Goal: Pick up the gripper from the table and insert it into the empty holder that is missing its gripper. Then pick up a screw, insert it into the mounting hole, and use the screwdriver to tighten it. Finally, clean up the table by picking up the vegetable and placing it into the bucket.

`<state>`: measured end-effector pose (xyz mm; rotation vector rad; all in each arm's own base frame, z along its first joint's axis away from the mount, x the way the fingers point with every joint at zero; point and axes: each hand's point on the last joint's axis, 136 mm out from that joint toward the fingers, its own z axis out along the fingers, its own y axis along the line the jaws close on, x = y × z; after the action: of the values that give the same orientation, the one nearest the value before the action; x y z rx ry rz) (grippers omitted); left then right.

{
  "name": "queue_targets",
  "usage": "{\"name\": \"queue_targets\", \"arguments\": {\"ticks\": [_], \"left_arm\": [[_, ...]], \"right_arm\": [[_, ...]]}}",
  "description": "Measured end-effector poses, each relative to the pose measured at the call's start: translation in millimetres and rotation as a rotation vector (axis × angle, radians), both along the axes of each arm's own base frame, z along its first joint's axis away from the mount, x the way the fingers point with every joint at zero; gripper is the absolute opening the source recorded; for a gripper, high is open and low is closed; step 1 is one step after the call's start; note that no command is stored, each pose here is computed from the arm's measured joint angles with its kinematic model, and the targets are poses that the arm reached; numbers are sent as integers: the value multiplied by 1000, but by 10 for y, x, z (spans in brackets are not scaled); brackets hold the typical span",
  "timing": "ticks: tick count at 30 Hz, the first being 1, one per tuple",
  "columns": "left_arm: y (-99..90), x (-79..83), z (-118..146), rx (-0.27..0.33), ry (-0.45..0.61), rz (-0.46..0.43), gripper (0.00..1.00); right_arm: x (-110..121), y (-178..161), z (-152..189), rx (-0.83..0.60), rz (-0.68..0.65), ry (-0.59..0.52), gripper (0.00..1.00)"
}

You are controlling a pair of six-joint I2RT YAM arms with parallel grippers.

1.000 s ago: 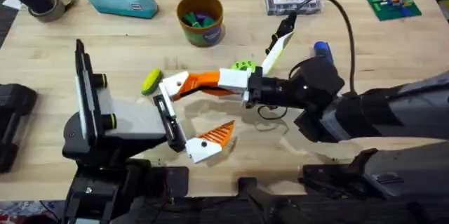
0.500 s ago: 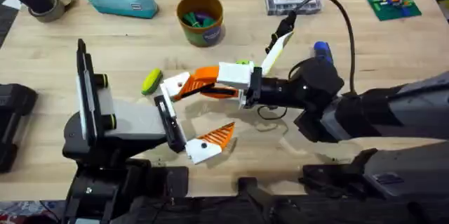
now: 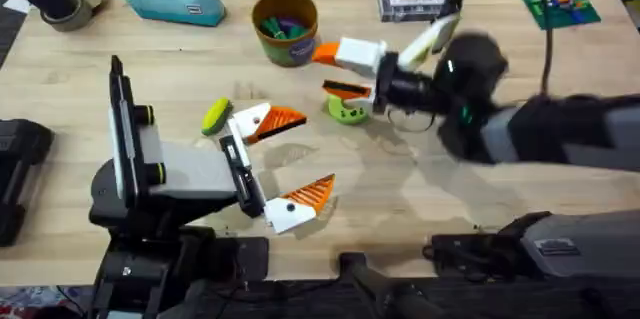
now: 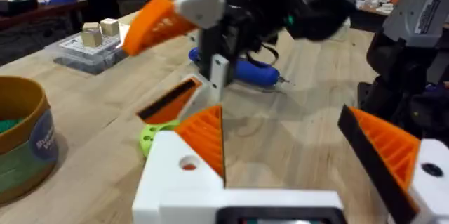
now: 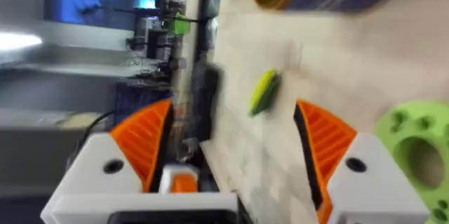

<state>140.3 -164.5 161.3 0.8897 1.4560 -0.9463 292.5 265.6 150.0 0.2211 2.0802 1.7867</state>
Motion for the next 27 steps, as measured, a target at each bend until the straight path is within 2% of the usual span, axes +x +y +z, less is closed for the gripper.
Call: {"name": "queue_targets", "arguments": {"ticks": [4, 9, 16, 27], "left_arm": [[0, 0, -1, 0, 1, 0, 992], [0, -1, -1, 0, 1, -1, 992], [0, -1, -1, 0, 1, -1, 992], [-1, -1, 0, 0, 1, -1, 992]], "right_arm": [[269, -50, 150, -133, 21, -12, 995], [416, -153, 639, -284, 76, -132, 996], [222, -490, 954, -564, 138, -194, 996], [-228, -990, 686, -934, 192, -112, 996]]}}
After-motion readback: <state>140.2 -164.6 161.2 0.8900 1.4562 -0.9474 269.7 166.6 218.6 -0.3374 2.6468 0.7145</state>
